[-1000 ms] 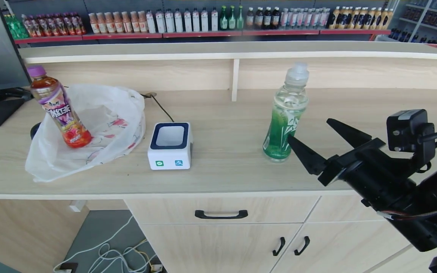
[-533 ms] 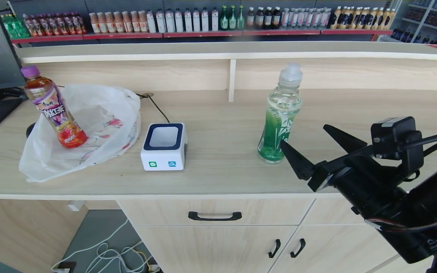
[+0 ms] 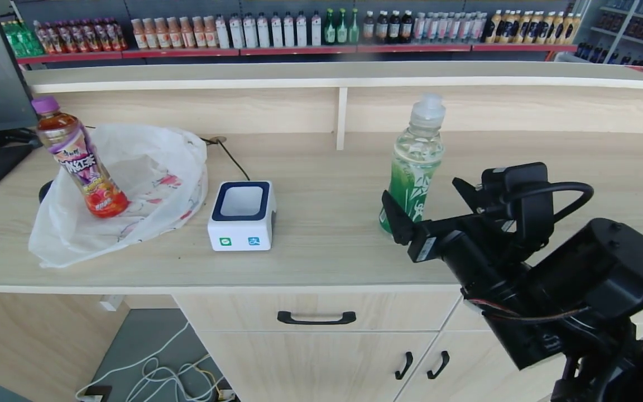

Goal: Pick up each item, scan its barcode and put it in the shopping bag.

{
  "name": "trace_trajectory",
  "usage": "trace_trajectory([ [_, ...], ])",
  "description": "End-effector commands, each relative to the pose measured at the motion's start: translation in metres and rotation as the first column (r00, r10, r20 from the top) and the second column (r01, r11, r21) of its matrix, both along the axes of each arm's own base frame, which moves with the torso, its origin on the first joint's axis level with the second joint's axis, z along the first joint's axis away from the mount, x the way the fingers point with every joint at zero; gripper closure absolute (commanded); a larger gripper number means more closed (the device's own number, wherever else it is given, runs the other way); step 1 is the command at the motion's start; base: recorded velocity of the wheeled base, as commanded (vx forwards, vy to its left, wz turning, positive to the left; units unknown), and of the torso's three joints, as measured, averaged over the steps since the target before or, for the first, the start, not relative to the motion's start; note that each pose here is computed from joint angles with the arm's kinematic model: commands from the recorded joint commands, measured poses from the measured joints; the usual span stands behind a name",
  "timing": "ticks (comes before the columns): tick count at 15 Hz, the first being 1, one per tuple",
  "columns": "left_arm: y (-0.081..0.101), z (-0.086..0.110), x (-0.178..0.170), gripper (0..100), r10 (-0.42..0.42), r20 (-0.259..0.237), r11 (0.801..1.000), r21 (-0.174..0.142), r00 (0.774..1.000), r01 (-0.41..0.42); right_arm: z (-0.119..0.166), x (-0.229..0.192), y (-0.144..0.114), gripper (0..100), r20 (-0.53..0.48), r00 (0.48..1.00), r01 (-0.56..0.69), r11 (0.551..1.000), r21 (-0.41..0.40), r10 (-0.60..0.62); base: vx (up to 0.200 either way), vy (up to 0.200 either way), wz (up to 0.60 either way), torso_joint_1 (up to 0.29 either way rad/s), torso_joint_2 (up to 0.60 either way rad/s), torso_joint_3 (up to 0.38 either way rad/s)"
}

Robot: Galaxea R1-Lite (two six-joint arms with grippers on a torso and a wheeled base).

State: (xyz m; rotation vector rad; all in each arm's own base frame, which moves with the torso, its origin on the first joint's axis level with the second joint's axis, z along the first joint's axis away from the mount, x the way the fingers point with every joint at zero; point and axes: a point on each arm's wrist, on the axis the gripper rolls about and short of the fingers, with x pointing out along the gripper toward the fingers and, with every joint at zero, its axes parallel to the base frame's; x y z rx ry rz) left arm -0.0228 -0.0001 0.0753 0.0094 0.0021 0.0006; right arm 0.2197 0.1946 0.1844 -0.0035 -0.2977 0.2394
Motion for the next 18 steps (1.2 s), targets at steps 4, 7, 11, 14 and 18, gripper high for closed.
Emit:
trace_trajectory([
  [4,0.0,0.0,0.0,0,0.001,0.001,1.0,0.0,1.0,-0.001,-0.013,0.031,0.013,0,-0.008,0.999,0.038,0.999,-0.007,-0.038,0.0,0.0,0.0,0.0,0.0,0.0],
  [7,0.0,0.0,0.0,0,0.001,0.001,1.0,0.0,1.0,-0.001,-0.016,0.048,0.013,0,-0.002,0.998,0.065,0.998,-0.002,-0.065,0.0,0.0,0.0,0.0,0.0,0.0],
  [11,0.0,0.0,0.0,0,0.001,0.001,1.0,0.0,1.0,-0.001,-0.023,0.065,0.006,0,-0.013,0.995,0.101,0.995,0.002,-0.101,0.0,0.0,0.0,0.0,0.0,0.0],
  [14,0.0,0.0,0.0,0,0.001,0.001,1.0,0.0,1.0,-0.001,-0.023,0.074,0.004,0,-0.001,0.994,0.107,0.994,0.012,-0.107,0.0,0.0,0.0,0.0,0.0,0.0],
  [18,0.0,0.0,0.0,0,0.001,0.001,1.0,0.0,1.0,-0.001,-0.022,0.082,0.005,0,0.011,0.994,0.109,0.994,0.018,-0.109,0.0,0.0,0.0,0.0,0.0,0.0],
])
